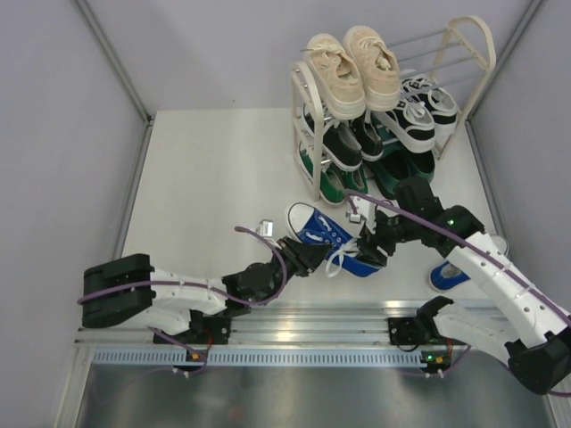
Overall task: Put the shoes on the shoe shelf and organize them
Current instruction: Pick up the shoe at the center of the board, then place the shoe at the shoe shelf.
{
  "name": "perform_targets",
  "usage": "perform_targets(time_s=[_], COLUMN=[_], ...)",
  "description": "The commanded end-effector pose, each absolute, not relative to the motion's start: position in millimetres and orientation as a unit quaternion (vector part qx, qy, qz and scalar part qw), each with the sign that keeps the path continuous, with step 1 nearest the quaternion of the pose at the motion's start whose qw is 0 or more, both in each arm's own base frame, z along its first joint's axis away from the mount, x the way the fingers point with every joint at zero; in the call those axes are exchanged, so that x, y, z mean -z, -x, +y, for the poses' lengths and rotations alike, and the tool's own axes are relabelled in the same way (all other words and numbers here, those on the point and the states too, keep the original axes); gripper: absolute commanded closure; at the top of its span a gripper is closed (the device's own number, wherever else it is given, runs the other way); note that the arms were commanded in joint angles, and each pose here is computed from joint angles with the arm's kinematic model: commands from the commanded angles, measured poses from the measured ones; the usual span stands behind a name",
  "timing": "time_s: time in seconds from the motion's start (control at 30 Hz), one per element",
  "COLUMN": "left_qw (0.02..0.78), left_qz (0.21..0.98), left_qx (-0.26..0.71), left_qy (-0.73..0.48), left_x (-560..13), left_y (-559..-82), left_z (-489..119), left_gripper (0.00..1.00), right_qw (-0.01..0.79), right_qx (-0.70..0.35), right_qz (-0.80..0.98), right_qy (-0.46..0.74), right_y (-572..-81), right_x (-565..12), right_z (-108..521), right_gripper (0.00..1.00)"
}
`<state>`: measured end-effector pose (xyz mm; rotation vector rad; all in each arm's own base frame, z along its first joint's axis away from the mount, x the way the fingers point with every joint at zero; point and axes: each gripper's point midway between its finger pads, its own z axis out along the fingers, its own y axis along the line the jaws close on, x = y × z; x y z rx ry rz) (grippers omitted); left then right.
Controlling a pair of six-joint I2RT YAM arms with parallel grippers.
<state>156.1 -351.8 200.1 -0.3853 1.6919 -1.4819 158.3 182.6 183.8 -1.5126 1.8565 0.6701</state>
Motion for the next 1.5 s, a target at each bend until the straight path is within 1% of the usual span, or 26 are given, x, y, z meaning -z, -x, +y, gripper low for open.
perform_targets(time_s=[0.0,0.07,0.1,0.17,0.2,0.23,0.27,0.33,0.37,0.4,0.5,0.53,0.57,0.6,0.73,0.77,0.83,0.87,0.93,0.97,1.07,1.17,1.2,1.3,1.37,1.47], left_qw=[0.394,0.390,0.389,0.391,0.395,0.401,0.403,0.413,0.414,0.414,0.426,0.438,0.438,0.444,0.477,0.482,0.496,0.497,0.507,0.509,0.512,0.508,0.508,0.507,0.506,0.506], left_qz=[0.558,0.557,0.558,0.559,0.559,0.562,0.564,0.574,0.580,0.583,0.615,0.607,0.620,0.607,0.598,0.595,0.597,0.604,0.617,0.620,0.626,0.648,0.654,0.681,0.694,0.694], left_qx=[0.698,0.701,0.701,0.700,0.699,0.696,0.694,0.686,0.681,0.680,0.655,0.657,0.647,0.656,0.644,0.642,0.630,0.623,0.603,0.597,0.588,0.568,0.561,0.529,0.512,0.512], left_qy=[0.214,0.214,0.213,0.210,0.207,0.199,0.195,0.174,0.168,0.162,0.107,0.092,0.072,0.068,0.024,0.016,0.004,0.000,-0.004,-0.004,-0.004,-0.014,-0.016,-0.026,-0.031,-0.036], left_x=[-287,-288,-288,-287,-287,-285,-284,-278,-275,-277,-266,-278,-271,-285,-298,-301,-308,-307,-310,-310,-313,-300,-297,-282,-273,-273], left_y=[-157,-157,-157,-156,-156,-155,-155,-152,-151,-148,-140,-136,-132,-129,-119,-117,-115,-114,-115,-115,-114,-114,-115,-118,-119,-118], left_z=[-352,-354,-355,-355,-354,-353,-353,-351,-351,-348,-349,-343,-341,-332,-305,-300,-283,-279,-263,-259,-244,-241,-241,-239,-237,-236], left_gripper=[1.00,1.00,1.00,1.00,0.99,0.93,0.76,0.58,0.51,0.39,0.27,0.26,0.24,0.23,0.22,0.22,0.20,0.19,0.19,0.18,0.18,0.18,0.18,0.18,0.18,0.18], right_qw=[0.368,0.368,0.371,0.374,0.380,0.384,0.388,0.393,0.396,0.397,0.427,0.432,0.445,0.457,0.488,0.511,0.532,0.561,0.586,0.615,0.645,0.675,0.673,0.709,0.734,0.744], right_qx=[-0.225,-0.235,-0.236,-0.237,-0.243,-0.246,-0.252,-0.275,-0.281,-0.288,-0.268,-0.265,-0.260,-0.256,-0.249,-0.242,-0.234,-0.227,-0.219,-0.217,-0.218,-0.214,-0.215,-0.187,-0.187,-0.157], right_qz=[0.687,0.680,0.678,0.676,0.671,0.672,0.670,0.665,0.665,0.659,0.651,0.653,0.648,0.647,0.650,0.642,0.641,0.627,0.630,0.614,0.628,0.631,0.642,0.644,0.625,0.631], right_qy=[0.585,0.589,0.589,0.589,0.589,0.584,0.581,0.572,0.568,0.570,0.568,0.563,0.560,0.553,0.526,0.517,0.501,0.490,0.461,0.445,0.375,0.317,0.298,0.218,0.188,0.155], right_y=[-179,-176,-176,-175,-172,-173,-170,-162,-160,-153,-152,-150,-148,-146,-149,-148,-155,-155,-168,-167,-204,-232,-256,-302,-311,-351], right_x=[-207,-210,-213,-218,-225,-228,-233,-243,-247,-255,-277,-281,-292,-299,-333,-356,-380,-409,-434,-464,-502,-534,-535,-569,-596,-594], right_z=[194,198,199,198,199,197,195,192,189,186,174,169,167,164,155,153,150,148,144,143,135,123,119,76,64,39], right_gripper=[0.37,0.53,0.71,0.93,1.00,1.00,1.00,1.00,1.00,1.00,1.00,1.00,1.00,1.00,1.00,1.00,1.00,1.00,1.00,1.00,1.00,1.00,1.00,1.00,1.00,1.00])
